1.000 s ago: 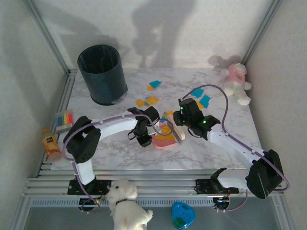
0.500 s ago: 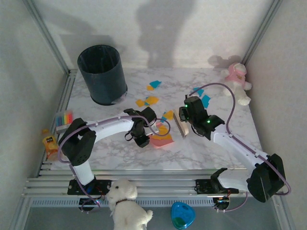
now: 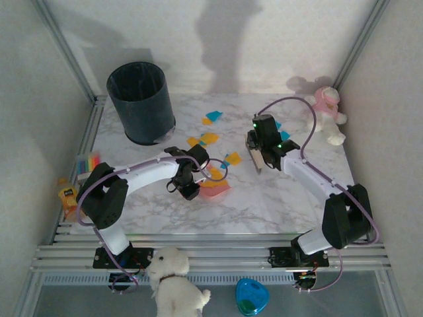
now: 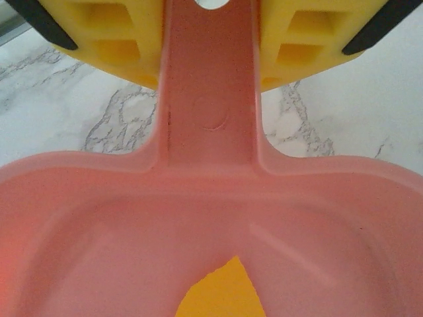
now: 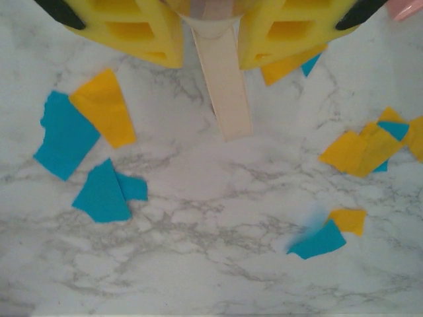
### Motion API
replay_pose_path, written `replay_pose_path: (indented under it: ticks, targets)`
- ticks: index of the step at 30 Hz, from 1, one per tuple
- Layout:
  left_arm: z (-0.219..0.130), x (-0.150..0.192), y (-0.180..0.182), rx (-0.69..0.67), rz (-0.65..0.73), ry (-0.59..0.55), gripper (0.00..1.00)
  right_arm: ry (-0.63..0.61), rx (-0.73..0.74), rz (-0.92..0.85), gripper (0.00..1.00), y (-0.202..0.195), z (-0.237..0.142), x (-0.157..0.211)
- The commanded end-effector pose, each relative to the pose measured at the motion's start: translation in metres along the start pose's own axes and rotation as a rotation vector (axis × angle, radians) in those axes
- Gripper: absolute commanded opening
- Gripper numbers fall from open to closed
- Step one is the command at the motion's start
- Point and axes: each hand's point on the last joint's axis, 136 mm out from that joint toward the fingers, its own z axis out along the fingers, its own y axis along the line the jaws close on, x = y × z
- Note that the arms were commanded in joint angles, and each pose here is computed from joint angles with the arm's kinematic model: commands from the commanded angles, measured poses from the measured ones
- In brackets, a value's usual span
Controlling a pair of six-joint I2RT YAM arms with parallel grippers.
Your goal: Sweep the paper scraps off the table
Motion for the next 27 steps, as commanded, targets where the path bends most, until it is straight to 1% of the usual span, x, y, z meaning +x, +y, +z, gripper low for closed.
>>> replay_pose_path:
  ticks: [1,6,12,21,27]
  targets:
    - [-0.003,0.013,0.008,-0.031,-0.037,0.060,0.00,-0.068,-0.006,-0.049,0.00,0.007,0.008,-0.033]
    - [-0.007,0.011,0.008,-0.022,-0.032,0.056,0.00,-0.035,-0.051,-0.096,0.00,0.021,0.025,-0.032]
    - [-0.006,0.010,0.009,-0.014,-0.037,0.061,0.00,0.011,-0.152,-0.146,0.00,0.041,0.032,-0.021]
    - [-0.003,0.004,0.013,-0.023,-0.040,0.056,0.00,0.056,-0.296,-0.247,0.00,0.072,0.024,-0.005]
    - [-0.001,0.003,0.014,-0.023,-0.038,0.065,0.00,0.094,-0.361,-0.275,0.00,0.086,0.015,0.008]
